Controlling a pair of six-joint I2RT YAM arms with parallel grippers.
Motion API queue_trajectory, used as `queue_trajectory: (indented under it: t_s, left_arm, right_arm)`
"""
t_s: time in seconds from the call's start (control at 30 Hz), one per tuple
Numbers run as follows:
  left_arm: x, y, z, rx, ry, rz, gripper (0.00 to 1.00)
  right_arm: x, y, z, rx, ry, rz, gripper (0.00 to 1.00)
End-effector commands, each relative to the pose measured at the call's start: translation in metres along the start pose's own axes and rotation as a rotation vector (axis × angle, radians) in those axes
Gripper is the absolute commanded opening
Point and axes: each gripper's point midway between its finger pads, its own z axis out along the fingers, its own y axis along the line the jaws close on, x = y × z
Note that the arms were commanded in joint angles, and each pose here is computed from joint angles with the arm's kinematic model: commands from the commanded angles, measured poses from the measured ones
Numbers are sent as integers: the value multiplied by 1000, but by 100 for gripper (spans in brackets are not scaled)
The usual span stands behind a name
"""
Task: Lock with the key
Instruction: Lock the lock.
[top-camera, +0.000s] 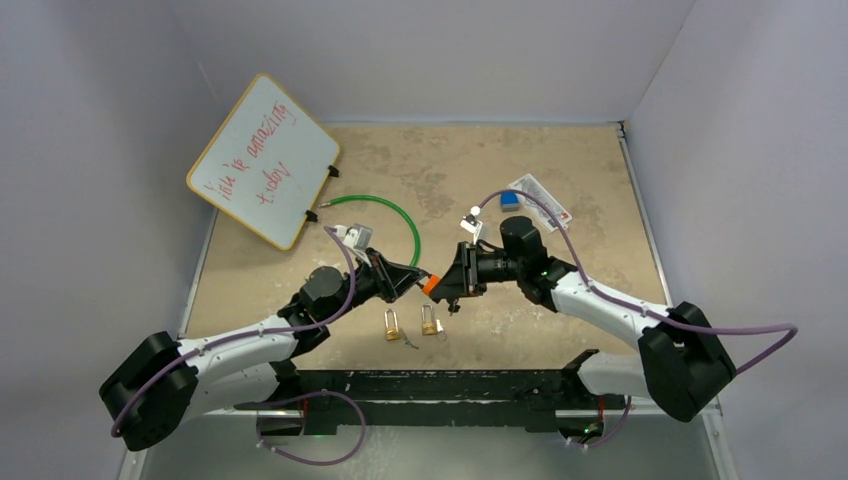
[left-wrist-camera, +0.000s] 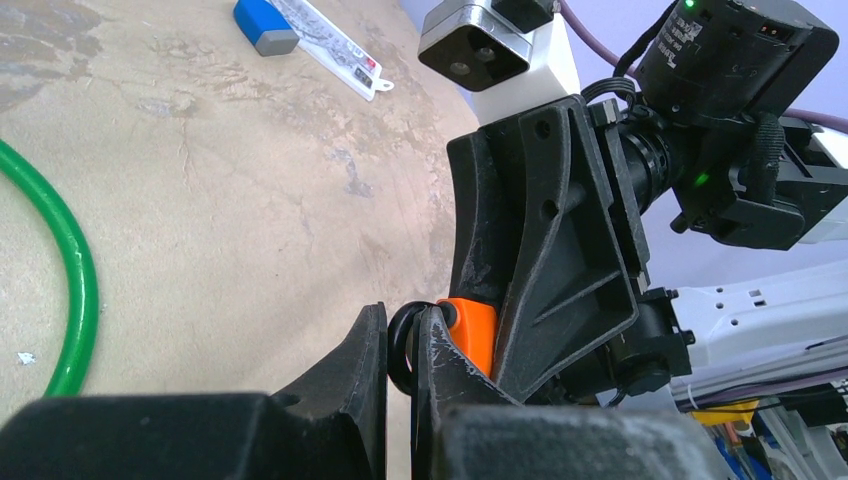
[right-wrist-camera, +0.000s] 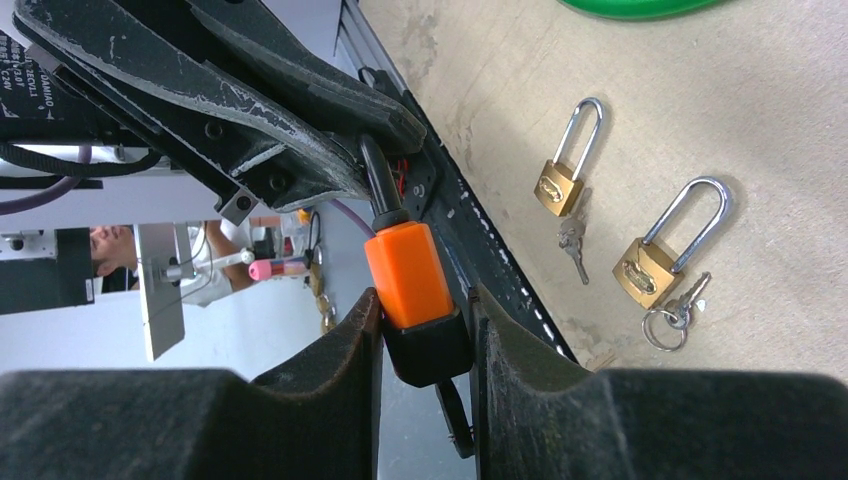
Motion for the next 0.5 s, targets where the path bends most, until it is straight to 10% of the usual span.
queue_trajectory:
  t_s: [0.0,0.47]
  left_arm:
    - [42,-90,-23,382,215,-48,0]
    - [44,-95,-23,393,229,-28,0]
  right_arm:
    - [-79,59,3,-106,-298,-187,0]
    - [-88,51,7,-53,-316,-141,0]
